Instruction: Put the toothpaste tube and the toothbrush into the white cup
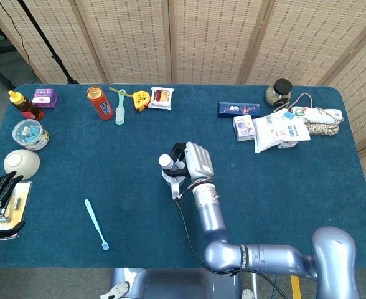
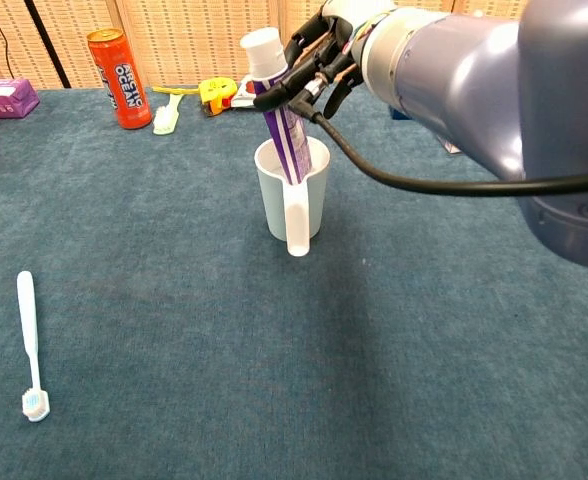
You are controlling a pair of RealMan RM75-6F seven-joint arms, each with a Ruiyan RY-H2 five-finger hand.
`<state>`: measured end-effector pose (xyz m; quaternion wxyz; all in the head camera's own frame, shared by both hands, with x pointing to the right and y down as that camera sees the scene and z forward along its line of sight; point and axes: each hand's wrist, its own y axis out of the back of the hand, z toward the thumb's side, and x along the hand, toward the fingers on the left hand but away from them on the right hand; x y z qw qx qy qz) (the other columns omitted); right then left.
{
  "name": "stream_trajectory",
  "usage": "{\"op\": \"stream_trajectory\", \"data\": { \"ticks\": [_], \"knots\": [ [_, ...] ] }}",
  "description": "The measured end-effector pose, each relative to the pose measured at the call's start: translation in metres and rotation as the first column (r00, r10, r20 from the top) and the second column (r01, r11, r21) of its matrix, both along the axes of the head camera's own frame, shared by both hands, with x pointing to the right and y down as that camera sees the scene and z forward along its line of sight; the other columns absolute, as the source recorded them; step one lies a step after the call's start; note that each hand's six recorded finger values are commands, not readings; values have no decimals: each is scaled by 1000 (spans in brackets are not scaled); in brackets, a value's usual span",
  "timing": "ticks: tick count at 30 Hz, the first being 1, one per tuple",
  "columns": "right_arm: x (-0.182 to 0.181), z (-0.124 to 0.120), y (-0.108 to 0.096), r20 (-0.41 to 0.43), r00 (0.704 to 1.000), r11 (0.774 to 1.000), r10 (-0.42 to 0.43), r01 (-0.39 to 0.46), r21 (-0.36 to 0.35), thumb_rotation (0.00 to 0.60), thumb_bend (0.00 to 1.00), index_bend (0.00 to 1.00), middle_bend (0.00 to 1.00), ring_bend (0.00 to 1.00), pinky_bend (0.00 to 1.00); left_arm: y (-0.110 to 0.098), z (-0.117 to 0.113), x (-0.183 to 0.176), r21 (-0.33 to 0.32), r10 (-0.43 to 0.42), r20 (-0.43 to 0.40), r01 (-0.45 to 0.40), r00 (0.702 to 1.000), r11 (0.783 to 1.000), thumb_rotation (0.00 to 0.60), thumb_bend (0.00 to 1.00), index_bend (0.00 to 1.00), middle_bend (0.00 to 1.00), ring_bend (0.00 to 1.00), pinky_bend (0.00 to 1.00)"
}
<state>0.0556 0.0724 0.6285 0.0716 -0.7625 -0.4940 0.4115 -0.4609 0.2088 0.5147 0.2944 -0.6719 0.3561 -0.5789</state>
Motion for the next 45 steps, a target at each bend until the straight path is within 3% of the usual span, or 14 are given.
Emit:
{"op": "stream_trajectory", "data": {
  "ticks": [8,17,19,24,29,34,39,45],
  "knots": [
    [2,16,8,24,999,999,-25,26,-41,600,350,565,493,393,302,0,1,0,-6,1,0,-1,1000,1000,600,202,0,0,0,0],
    [5,25,22,17,994,994,-106,106,-28,600,350,530,380,288,204,1,2,1,-16,8,0,-8,1000,1000,600,202,0,0,0,0],
    [5,26,24,23,994,993,-111,111,-33,600,350,476,331,246,178,1,1,1,-16,7,-1,-7,1000,1000,600,202,0,0,0,0],
    [5,24,26,36,990,990,-137,137,-21,600,353,223,137,69,104,1,2,1,-18,8,-1,-8,1000,1000,600,202,0,0,0,0],
    [7,19,26,50,989,990,-140,141,-13,600,353,168,96,40,95,1,2,2,-16,8,-4,-8,1000,1000,600,202,0,0,0,0],
    [13,4,25,65,988,990,-141,141,10,600,353,136,74,34,95,0,1,3,-2,18,-13,-18,1000,1000,600,202,0,0,0,0],
    [38,-29,23,69,986,987,-152,148,59,600,353,122,54,14,79,-1,0,8,23,56,-41,-55,998,998,600,203,0,0,0,0],
    [116,-65,12,-77,986,971,-150,161,175,600,346,61,0,0,0,-4,8,19,50,172,-54,-169,984,984,600,202,0,0,0,0]
  ]
}}
